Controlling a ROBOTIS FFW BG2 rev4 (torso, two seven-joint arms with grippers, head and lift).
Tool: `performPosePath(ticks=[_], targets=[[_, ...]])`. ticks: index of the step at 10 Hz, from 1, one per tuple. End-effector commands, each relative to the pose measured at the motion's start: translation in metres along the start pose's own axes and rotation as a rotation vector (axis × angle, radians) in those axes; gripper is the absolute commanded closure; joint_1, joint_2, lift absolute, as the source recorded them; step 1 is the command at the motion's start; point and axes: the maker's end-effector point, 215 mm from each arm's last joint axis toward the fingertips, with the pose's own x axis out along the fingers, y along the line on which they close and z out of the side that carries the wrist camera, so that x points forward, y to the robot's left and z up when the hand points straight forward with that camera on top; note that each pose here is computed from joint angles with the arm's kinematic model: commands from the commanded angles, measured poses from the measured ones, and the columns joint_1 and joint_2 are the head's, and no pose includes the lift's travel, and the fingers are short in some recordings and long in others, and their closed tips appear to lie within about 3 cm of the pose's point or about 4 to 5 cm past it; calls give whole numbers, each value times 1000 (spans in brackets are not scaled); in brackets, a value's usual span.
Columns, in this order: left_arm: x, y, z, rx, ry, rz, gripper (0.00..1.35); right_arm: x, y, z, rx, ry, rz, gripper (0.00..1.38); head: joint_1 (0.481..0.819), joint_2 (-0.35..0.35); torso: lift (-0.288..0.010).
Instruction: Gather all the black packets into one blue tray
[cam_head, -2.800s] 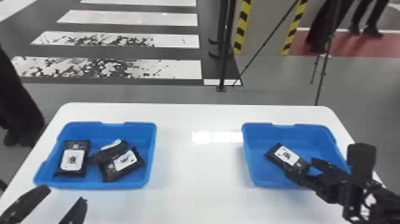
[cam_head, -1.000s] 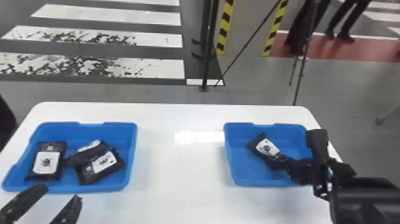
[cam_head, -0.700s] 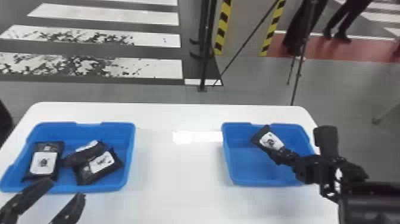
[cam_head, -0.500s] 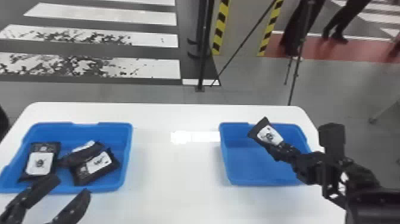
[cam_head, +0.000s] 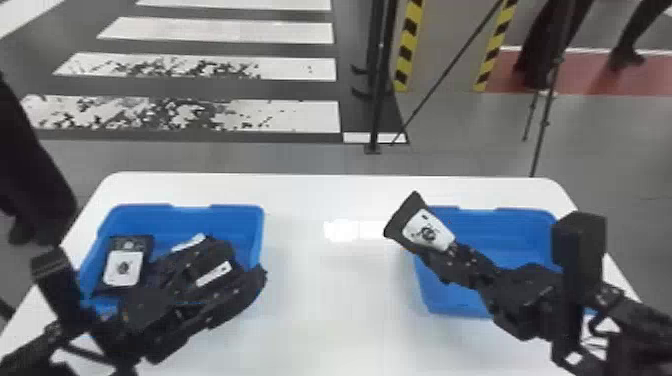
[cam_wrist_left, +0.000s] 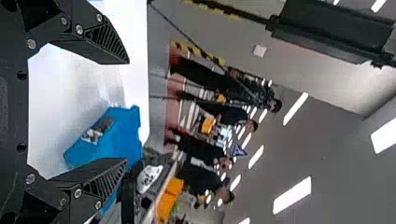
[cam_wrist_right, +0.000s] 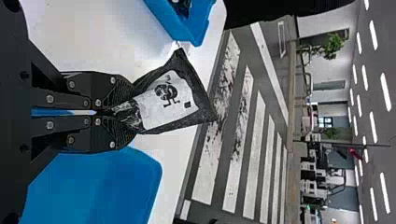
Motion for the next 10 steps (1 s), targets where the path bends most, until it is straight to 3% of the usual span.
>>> performPosePath(ticks=[1,4,8,10], targets=[[34,-11,3,-69,15,-107,315,1,18,11,-13,-18,34,1282,695,-49,-110],[62,-48,3,-250,8,-272,315,5,55,35,-40,-57,122,1282,695,-71,-110],[89,-67,40,-225,-86,-345,320,10,102,53,-56,-88,232,1282,695,-60,-110],[104,-70,38,-293,-128,-373,375,11,120,59,-72,-95,278,1282,695,-47,-110]])
